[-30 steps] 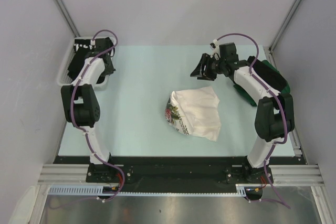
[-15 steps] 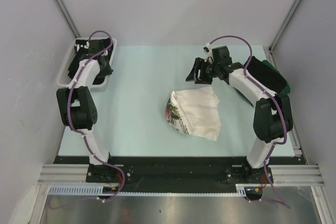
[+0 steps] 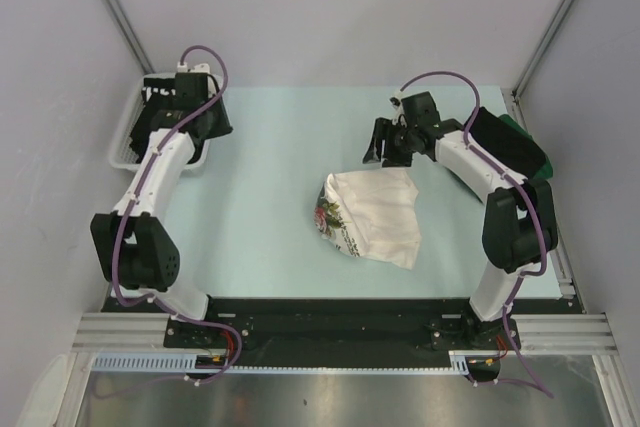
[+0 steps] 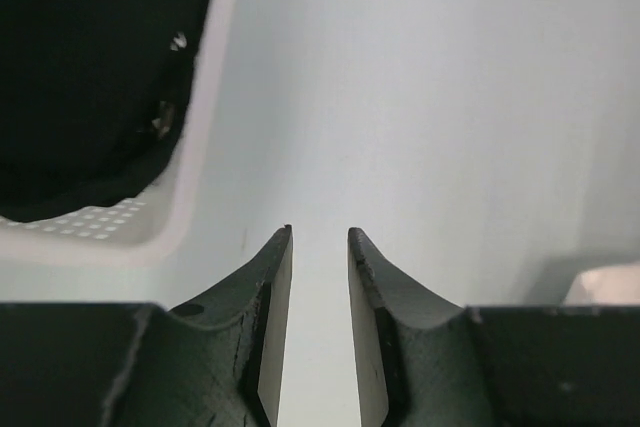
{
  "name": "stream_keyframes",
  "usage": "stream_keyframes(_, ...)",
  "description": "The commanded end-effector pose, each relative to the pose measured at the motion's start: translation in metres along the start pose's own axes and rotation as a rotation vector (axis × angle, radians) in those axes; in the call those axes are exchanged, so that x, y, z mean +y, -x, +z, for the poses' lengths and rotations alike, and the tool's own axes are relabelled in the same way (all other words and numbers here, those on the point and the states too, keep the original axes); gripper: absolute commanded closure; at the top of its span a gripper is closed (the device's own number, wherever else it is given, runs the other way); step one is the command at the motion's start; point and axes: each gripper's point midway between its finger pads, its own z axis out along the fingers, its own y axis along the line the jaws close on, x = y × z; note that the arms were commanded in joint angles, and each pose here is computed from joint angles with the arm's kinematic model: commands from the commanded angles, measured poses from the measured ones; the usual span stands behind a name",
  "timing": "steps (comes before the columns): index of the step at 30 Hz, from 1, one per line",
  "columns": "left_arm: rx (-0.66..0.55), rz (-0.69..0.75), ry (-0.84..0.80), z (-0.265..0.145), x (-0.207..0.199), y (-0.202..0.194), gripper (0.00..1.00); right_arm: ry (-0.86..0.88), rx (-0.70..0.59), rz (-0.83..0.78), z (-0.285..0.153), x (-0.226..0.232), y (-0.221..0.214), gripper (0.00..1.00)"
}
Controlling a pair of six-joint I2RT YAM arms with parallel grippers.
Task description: Fold and stack the t-shirts
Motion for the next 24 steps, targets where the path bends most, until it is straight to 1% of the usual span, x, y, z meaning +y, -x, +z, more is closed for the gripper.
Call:
stream_keyframes(1,0.017,0.017,-0.066,0.000,-0.015,-0.011,0.66,-0.059,0.029,-0.001,-0.012,-0.011,-0.008,0.37)
stream_keyframes(3,0.021,0.026,-0.095,-0.002,-0.024,-0.016,0.65,-0.088,0.046,-0.002,-0.019,-0.013,-0.014,0.37)
stream_keyframes(4,0.023,0.032,-0.110,-0.003,-0.028,-0.018,0.65,-0.127,0.080,0.004,-0.022,-0.018,-0.024,0.37)
stream_keyframes(6,0.023,0.054,-0.140,-0.007,-0.041,-0.024,0.64,-0.205,0.093,0.010,-0.028,-0.029,-0.033,0.37)
stream_keyframes(7,0.033,0.064,-0.173,-0.009,-0.049,-0.028,0.64,-0.258,0.114,0.028,-0.033,-0.038,-0.041,0.37)
stream_keyframes(10,0.057,0.105,-0.202,-0.011,-0.063,-0.041,0.63,-0.323,0.151,0.085,-0.041,-0.050,-0.061,0.37)
stream_keyframes(13,0.080,0.122,-0.209,-0.013,-0.067,-0.050,0.63,-0.347,0.162,0.133,-0.046,-0.053,-0.078,0.37)
stream_keyframes(16,0.070,0.122,-0.212,-0.018,-0.067,-0.050,0.63,-0.395,0.163,0.173,-0.053,-0.058,-0.093,0.37)
stream_keyframes(22,0.064,0.122,-0.210,-0.021,-0.064,-0.053,0.62,-0.434,0.172,0.219,-0.062,-0.061,-0.119,0.37)
stream_keyframes(24,0.065,0.123,-0.210,-0.022,-0.064,-0.055,0.62,-0.475,0.177,0.219,-0.063,-0.070,-0.128,0.37)
